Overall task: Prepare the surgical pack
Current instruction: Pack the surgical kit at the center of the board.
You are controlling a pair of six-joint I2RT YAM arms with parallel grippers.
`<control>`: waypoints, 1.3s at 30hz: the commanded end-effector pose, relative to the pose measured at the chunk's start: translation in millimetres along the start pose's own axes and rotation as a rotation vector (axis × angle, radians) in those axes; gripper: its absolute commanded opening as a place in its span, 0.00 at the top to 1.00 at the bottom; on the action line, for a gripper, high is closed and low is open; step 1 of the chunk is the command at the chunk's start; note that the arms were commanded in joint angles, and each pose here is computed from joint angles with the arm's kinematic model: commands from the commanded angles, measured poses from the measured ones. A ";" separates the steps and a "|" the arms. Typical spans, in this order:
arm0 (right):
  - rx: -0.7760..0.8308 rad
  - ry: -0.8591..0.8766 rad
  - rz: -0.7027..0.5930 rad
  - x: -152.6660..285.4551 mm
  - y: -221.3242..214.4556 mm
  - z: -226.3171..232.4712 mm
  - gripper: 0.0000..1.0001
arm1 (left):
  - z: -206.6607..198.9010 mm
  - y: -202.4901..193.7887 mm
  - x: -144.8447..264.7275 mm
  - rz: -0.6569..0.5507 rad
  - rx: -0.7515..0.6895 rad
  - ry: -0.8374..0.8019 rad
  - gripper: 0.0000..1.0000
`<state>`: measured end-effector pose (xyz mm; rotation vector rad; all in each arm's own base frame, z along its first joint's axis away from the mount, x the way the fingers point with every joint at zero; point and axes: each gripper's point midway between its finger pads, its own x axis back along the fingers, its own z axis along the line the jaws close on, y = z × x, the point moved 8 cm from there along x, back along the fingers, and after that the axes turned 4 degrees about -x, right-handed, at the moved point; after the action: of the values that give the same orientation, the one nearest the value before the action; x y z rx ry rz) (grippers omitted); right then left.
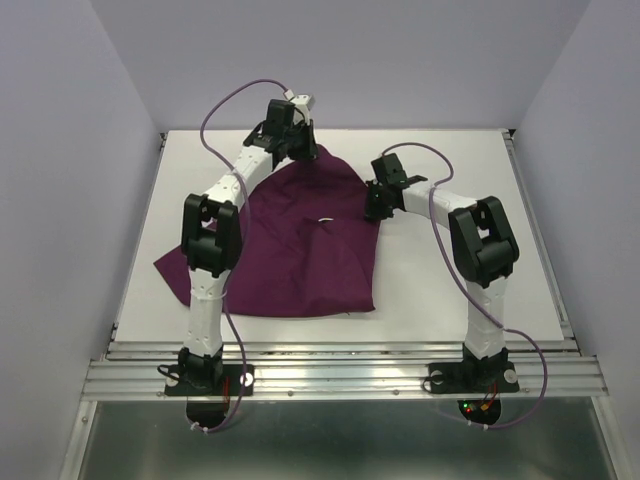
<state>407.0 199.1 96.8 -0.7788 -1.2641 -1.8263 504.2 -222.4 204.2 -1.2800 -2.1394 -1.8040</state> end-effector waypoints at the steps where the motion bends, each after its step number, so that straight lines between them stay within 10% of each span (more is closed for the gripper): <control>1: 0.000 0.005 -0.028 -4.8 6.6 4.2 0.96 | -31.0 45.5 53.3 -0.157 -0.049 -0.067 1.00; 12: 0.001 0.117 -0.093 26.8 14.8 17.1 0.96 | -59.0 34.5 110.6 -0.208 -0.111 -0.157 1.00; 24: -0.023 0.235 -0.411 187.9 17.0 14.4 0.89 | -80.9 -5.2 168.1 -0.233 -0.162 -0.207 1.00; 39: -0.053 0.092 -0.244 150.3 -27.9 -17.3 0.90 | -107.7 -109.5 231.8 -0.180 -0.141 -0.268 1.00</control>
<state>296.5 146.6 196.6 -0.5981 -1.3054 -2.0666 257.5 -183.2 263.2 -1.4899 -2.2736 -1.9775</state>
